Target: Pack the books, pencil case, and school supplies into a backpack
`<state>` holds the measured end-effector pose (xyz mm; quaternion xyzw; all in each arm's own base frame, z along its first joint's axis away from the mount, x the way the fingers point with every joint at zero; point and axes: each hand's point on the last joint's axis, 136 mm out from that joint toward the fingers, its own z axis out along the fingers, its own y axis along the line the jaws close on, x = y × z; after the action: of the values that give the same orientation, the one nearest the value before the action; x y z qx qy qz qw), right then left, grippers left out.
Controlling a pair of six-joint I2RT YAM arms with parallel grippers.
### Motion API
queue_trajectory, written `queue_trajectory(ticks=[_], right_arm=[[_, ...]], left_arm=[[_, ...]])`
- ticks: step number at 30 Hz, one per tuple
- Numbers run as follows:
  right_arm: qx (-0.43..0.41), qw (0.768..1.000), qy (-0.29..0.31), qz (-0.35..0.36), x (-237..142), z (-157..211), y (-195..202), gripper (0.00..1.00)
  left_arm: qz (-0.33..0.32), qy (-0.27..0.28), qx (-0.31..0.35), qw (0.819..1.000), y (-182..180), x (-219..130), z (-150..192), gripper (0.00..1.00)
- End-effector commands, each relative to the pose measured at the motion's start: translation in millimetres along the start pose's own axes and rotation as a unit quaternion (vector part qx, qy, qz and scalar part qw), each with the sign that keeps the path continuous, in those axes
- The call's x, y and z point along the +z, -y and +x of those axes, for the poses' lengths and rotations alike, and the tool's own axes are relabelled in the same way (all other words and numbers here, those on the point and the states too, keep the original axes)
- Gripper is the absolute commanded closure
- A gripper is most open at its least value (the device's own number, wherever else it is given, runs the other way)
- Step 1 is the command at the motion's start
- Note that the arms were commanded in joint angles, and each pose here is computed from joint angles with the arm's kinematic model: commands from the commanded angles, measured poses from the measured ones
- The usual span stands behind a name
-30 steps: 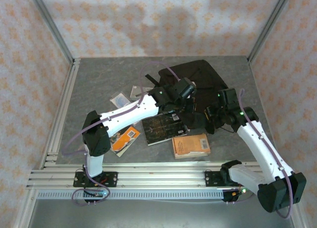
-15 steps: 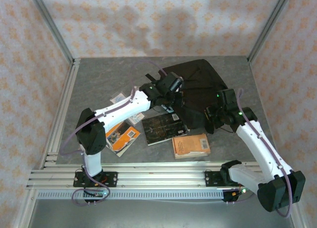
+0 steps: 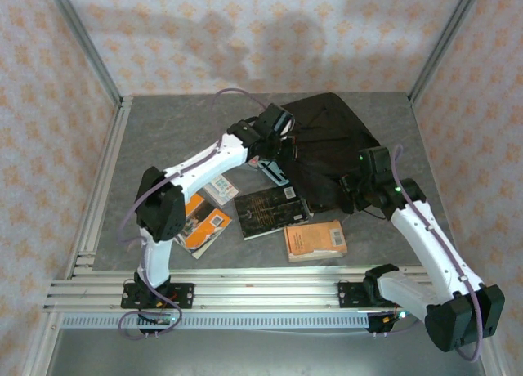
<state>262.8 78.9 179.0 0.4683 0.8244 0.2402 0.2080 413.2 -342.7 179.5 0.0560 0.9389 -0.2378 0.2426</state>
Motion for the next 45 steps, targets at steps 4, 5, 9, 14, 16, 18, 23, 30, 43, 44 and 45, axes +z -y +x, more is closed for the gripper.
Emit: queue_trajectory(ticks=[4,5,9,14,16,18,23,30,43,44,45], right_arm=[[-0.022,0.999,0.011,-0.035,-1,-4,2,1.0],[-0.015,0.998,-0.001,-0.053,1,0,-3,1.0],[-0.001,0.994,-0.002,-0.107,2,3,-16,1.0],[0.007,0.985,0.037,-0.166,-13,-3,-25,1.0],[0.012,0.982,0.055,-0.178,-17,-5,-23,1.0],[0.017,0.979,0.058,-0.194,-16,-2,-25,1.0],[-0.012,0.978,0.039,-0.203,-1,20,-40,1.0],[-0.059,0.984,0.008,-0.169,36,66,-71,0.91],[-0.248,0.95,-0.133,-0.133,85,183,-139,0.32],[-0.268,0.947,-0.128,-0.125,81,180,-137,0.28],[-0.289,0.943,-0.116,-0.117,73,174,-133,0.22]], left_arm=[[-0.056,0.023,0.018,0.998,-30,-5,-49,1.0],[-0.051,0.022,0.027,0.998,-22,-3,-53,1.0],[-0.042,0.056,0.067,0.995,11,-10,-75,1.0],[0.004,0.097,0.073,0.993,46,-13,-100,1.0],[0.021,0.097,0.076,0.992,56,-7,-102,1.0],[0.033,0.093,0.082,0.992,63,0,-100,1.0],[0.046,0.076,0.089,0.992,68,19,-90,0.93],[0.008,0.067,0.03,0.997,21,-22,-104,0.38],[-0.086,0.177,-0.052,0.979,-52,-200,-83,0.31],[-0.085,0.174,-0.057,0.979,-54,-202,-76,0.31],[-0.081,0.177,-0.065,0.979,-55,-208,-69,0.31]])
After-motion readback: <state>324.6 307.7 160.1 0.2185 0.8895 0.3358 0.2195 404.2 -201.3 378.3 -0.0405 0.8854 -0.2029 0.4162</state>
